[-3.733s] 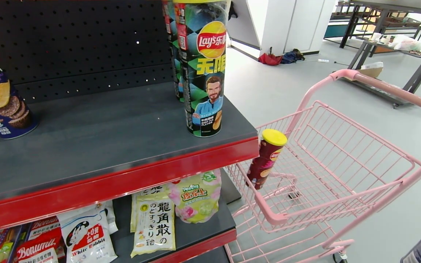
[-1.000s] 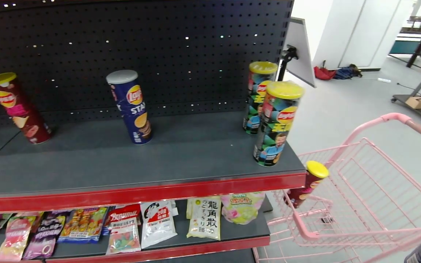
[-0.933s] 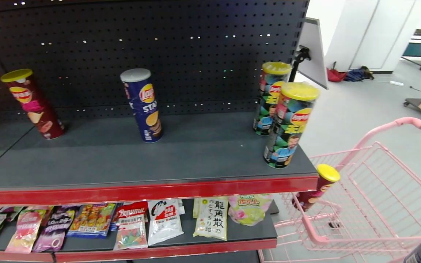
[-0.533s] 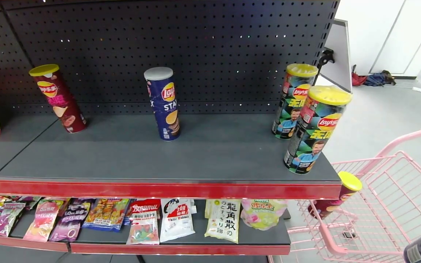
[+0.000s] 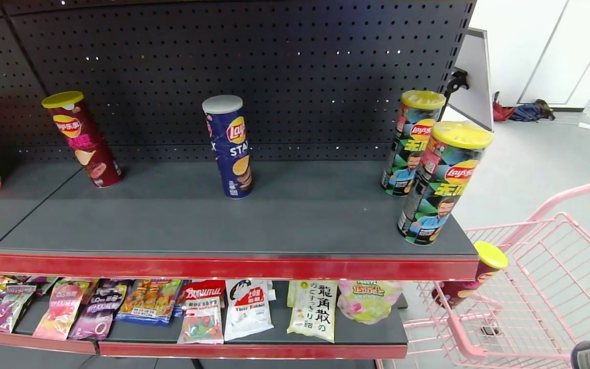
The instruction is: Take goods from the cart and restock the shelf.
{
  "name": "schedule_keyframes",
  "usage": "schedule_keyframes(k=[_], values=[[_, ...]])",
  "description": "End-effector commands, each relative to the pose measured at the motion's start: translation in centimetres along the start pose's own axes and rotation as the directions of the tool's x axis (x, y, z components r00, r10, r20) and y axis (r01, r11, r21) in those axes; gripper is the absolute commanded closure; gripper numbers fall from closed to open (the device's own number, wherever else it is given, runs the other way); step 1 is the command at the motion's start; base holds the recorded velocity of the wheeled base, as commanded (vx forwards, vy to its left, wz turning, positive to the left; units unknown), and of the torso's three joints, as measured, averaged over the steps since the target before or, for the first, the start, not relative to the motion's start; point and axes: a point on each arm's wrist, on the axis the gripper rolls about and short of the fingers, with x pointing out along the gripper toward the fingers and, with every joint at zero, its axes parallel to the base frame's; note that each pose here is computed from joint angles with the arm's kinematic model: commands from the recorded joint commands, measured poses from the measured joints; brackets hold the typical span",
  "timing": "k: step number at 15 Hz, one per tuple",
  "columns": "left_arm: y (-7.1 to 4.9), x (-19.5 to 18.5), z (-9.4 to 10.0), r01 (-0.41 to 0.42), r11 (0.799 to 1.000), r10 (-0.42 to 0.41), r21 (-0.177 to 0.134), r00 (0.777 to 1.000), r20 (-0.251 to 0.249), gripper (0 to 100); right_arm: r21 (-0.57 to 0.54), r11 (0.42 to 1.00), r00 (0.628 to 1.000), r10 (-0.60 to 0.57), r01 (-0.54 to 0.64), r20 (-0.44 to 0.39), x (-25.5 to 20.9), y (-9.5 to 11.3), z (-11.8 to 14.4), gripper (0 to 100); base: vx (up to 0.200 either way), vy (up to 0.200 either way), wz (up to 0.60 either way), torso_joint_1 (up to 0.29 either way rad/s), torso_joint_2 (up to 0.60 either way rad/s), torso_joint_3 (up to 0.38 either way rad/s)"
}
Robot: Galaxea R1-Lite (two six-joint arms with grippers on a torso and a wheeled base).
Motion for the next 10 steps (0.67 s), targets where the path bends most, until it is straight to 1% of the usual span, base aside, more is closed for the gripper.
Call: schedule_keyframes(k=[1,2,4,10], values=[[0.0,0.0,0.0,0.000,1.000,0.000,0.000,1.000,0.000,0,0.009,0.999,0.998,0.032,-0.033,0.055,-0.8,0.2,-0.5,100,0.000,0.200,0.00,-0.012,-0.01,0.007],[0.0,0.0,0.0,0.000,1.000,0.000,0.000,1.000,0.000,0,0.008,0.998,0.995,0.064,-0.065,0.079,-1.2,0.3,-0.7,100,0.000,0.200,0.00,-0.002,-0.01,0.007],[0.0,0.0,0.0,0.000,1.000,0.000,0.000,1.000,0.000,0,0.002,0.993,0.989,0.116,-0.117,0.092,-1.3,0.5,-1.6,100,0.000,0.200,0.00,0.014,0.00,0.005],[0.0,0.0,0.0,0.000,1.000,0.000,0.000,1.000,0.000,0,0.001,0.993,0.988,0.119,-0.120,0.098,-1.4,0.5,-1.7,100,0.000,0.200,0.00,0.000,0.00,0.002]])
